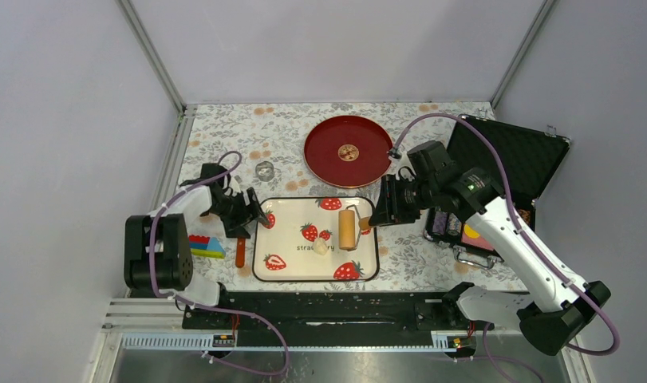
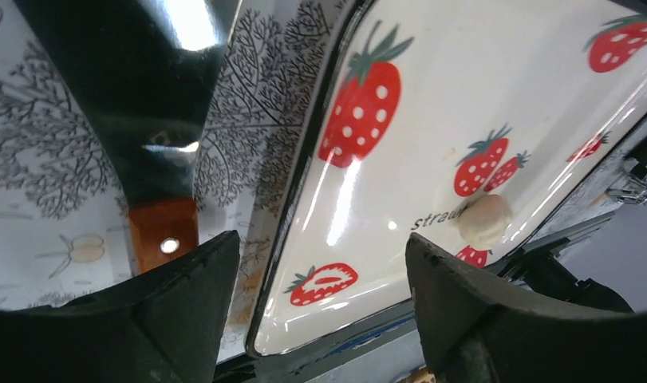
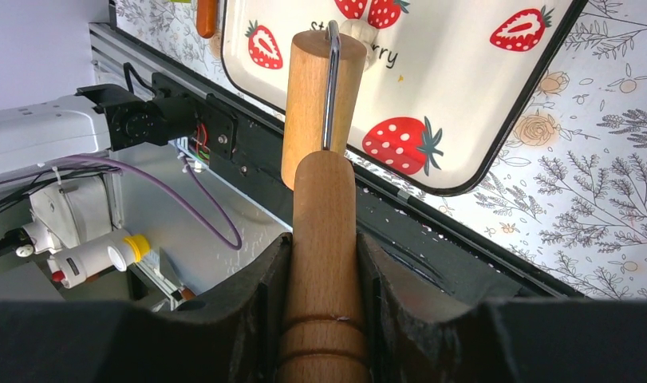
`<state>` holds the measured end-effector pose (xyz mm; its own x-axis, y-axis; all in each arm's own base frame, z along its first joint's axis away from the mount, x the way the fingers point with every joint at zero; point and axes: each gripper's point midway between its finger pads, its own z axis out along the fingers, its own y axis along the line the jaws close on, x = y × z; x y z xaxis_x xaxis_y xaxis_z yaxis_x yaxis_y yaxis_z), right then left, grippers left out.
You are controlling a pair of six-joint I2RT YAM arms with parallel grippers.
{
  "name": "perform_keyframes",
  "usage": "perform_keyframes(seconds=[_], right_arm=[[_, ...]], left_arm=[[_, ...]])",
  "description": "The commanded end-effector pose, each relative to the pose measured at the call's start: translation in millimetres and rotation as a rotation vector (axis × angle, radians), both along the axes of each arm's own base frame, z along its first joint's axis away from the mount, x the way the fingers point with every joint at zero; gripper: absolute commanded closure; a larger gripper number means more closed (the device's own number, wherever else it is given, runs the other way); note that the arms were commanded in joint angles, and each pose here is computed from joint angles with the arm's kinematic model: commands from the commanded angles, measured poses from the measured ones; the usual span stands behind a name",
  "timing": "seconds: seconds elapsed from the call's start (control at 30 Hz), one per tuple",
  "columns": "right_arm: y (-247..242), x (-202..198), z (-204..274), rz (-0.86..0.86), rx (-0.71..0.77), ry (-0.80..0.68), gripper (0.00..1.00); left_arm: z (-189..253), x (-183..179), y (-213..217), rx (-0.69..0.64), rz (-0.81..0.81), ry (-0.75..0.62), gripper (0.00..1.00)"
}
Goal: Roll out the dumpling wrappers from the dough
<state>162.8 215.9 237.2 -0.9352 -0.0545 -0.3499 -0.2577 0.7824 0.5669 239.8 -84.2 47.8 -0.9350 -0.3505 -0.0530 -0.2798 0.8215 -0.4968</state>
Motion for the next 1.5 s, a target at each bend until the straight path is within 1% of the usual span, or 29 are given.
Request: perform_keyframes(seconds=[0.0,0.13,0.27,0.3,0.37,0.53,0.67,0.87,0.97,1.1,1.2,1.33,1.47], right_arm=[[-0.2,5.2,24.9,-0.007,0.042,-0.058,1.0],[-2.2,5.5,26.7,-0.014,0.048,-0.062,1.0],[-4.1,6.4,28.6,-0.019,0.051,-0.071,1.0],[-4.8,6.3,28.1,-0.019,0.047,-0.072,1.0],[-8.9,5.6,26.2,-0.019,0.026,-0.074,1.0],[-21.6,3.8,18.3,-0.017,-0.039,-0.089,1.0],[-26.7,4.8,14.8,-0.019,-0.069,-0.095,1.0],[-34.8,8.3,8.4,-0.013,-0.136,-0.097,1.0],[-41.7,11.6,4.3,-0.007,-0.189,-0.108,1.0],[-48.4,13.4,-1.6,-0.003,-0.239,-0.106,1.0],[-48.1,13.2,-7.4,0.003,-0.248,-0.09,1.0],[-48.5,13.3,-15.9,0.006,-0.266,-0.065,1.0],[-49.8,15.4,-19.0,0.0,-0.278,-0.07,1.0]], left_arm=[[-6.7,13.2,-3.6,-0.022,-0.052,-0.012,0.26],[-13.7,13.1,-19.7,-0.064,-0.103,0.005,0.32],[-16.0,6.5,-49.3,-0.073,-0.188,0.026,0.34],[-17.1,4.6,-56.8,-0.077,-0.2,0.031,0.36],[-19.3,0.7,-70.3,-0.082,-0.202,0.04,0.39],[-13.8,-6.8,-94.5,-0.085,-0.201,0.018,0.41],[-5.2,-9.7,-115.3,-0.167,-0.164,-0.013,0.48],[-12.3,-14.1,-123.1,-0.242,-0.047,-0.046,0.69],[-19.9,-17.5,-122.6,-0.253,-0.013,-0.074,0.69],[-18.3,-20.2,-131.2,-0.343,0.015,-0.143,0.69],[-22.3,-29.5,-137.4,-0.392,-0.001,-0.175,0.69],[-20.1,-28.2,-138.9,-0.407,0.013,-0.192,0.69],[-22.6,-31.6,-149.1,-0.427,-0.013,-0.165,0.7]])
